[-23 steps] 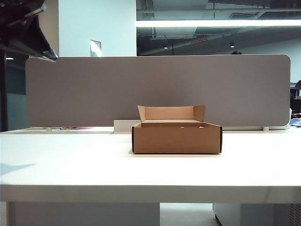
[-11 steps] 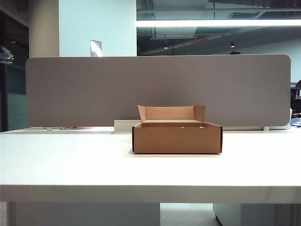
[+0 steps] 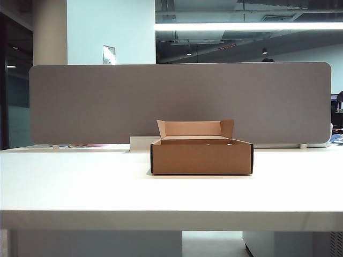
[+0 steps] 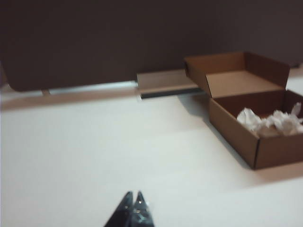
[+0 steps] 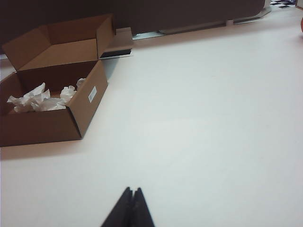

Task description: Pick up all the paper balls on the table and put them in the paper box.

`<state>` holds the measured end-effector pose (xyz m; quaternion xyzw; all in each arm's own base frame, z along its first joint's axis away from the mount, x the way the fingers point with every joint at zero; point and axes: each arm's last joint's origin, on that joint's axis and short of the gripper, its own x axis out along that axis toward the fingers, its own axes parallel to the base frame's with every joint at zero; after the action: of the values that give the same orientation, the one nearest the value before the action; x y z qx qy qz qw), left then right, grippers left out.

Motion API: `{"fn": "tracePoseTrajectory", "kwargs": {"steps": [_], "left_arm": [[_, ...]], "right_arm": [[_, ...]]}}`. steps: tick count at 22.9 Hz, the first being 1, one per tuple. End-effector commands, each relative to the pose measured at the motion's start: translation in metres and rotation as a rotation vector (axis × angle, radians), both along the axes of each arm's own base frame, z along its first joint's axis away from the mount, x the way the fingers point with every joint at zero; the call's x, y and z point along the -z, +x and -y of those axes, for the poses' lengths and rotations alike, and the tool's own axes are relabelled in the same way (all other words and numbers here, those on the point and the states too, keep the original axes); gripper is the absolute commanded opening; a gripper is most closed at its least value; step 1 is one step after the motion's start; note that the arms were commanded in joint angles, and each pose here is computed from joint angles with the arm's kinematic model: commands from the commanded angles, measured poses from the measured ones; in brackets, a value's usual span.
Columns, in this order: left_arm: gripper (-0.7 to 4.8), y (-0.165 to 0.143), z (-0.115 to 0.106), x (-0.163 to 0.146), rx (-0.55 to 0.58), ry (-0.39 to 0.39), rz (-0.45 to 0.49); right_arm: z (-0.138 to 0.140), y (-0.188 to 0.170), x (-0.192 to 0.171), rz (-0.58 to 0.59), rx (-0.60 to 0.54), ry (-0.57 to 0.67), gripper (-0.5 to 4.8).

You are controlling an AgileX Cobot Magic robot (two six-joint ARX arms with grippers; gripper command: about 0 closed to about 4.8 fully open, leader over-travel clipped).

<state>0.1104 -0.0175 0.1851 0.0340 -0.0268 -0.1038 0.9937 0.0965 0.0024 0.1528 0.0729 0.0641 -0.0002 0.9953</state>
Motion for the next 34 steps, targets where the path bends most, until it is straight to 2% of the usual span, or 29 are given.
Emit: {"fn": "tracePoseTrajectory", "kwargs": {"steps": [1,6,15,21,24,27,29,32,34], "left_arm": [[-0.05,-0.002,0.0,0.003,0.015,-0.005,0.025],[-0.05,-0.005,0.0,0.012,0.016,0.008,0.011],[-0.05,-0.015,-0.002,0.008,0.008,-0.002,0.079],[-0.05,-0.014,-0.009,0.012,-0.038,-0.004,0.034],[-0.05,-0.014,-0.012,0.013,-0.033,-0.053,0.014],[-0.05,-0.014,-0.012,0.013,-0.036,-0.055,0.015],[-0.05,-0.013,-0.013,0.013,-0.061,-0.057,0.016],[-0.05,-0.013,-0.016,0.013,-0.185,-0.063,0.017],[-0.05,-0.013,-0.017,0.013,-0.197,-0.052,0.019]], "right_arm": [[0.0,0.0,0.001,0.005,0.002,0.0,-0.05],[0.0,0.0,0.001,0.005,0.002,0.0,-0.05],[0.0,0.0,0.001,0.005,0.002,0.0,-0.05],[0.0,0.0,0.001,0.005,0.002,0.0,-0.05],[0.0,0.0,0.001,0.005,0.002,0.0,-0.05],[0.0,0.0,0.001,0.005,0.002,0.0,-0.05],[0.0,0.0,0.001,0.005,0.002,0.0,-0.05],[0.0,0.0,0.001,0.005,0.002,0.0,-0.05],[0.0,0.0,0.001,0.005,0.002,0.0,-0.05]]}}
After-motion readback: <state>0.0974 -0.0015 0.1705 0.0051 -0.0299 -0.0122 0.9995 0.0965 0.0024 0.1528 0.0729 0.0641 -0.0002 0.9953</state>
